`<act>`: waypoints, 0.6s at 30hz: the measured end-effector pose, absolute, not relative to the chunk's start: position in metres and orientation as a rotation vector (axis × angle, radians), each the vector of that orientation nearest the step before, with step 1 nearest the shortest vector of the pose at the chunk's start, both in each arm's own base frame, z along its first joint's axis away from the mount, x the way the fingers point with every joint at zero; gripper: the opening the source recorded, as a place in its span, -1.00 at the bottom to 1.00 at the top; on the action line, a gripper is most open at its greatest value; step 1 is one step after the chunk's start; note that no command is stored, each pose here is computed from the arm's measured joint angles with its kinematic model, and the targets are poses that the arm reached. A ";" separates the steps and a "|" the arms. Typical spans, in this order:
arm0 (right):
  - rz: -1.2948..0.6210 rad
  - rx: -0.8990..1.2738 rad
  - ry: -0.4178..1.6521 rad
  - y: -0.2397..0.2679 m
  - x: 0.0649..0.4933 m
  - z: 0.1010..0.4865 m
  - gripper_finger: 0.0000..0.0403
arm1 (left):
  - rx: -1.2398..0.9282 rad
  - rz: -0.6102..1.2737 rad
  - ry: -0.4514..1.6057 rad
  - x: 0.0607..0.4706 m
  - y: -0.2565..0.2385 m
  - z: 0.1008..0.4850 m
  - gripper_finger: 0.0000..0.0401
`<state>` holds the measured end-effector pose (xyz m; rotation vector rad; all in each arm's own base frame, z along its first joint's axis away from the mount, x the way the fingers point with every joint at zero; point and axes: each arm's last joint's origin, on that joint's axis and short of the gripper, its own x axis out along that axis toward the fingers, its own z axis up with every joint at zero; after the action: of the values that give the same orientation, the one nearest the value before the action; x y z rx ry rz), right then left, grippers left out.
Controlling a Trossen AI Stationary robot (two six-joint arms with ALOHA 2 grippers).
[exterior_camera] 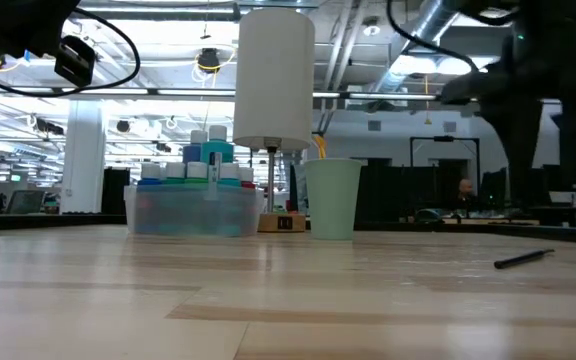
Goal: Pick & Place Paint Supplies
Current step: Put the top silver paint brush into the green cup
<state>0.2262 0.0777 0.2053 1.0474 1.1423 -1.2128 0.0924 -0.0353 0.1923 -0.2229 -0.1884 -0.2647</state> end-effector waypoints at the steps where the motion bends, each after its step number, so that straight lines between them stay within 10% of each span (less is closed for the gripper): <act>1: -1.201 1.105 1.112 0.082 0.227 0.199 0.03 | -0.222 -0.266 -0.188 0.092 -0.035 0.192 -0.99; 18: -1.306 1.395 0.917 0.085 0.218 0.158 -0.12 | -0.225 -0.267 -0.196 0.092 -0.035 0.193 -0.99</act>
<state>0.2184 0.0849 0.1581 1.3953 0.9166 -1.3057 0.0923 -0.0353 0.1930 -0.2250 -0.1959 -0.2668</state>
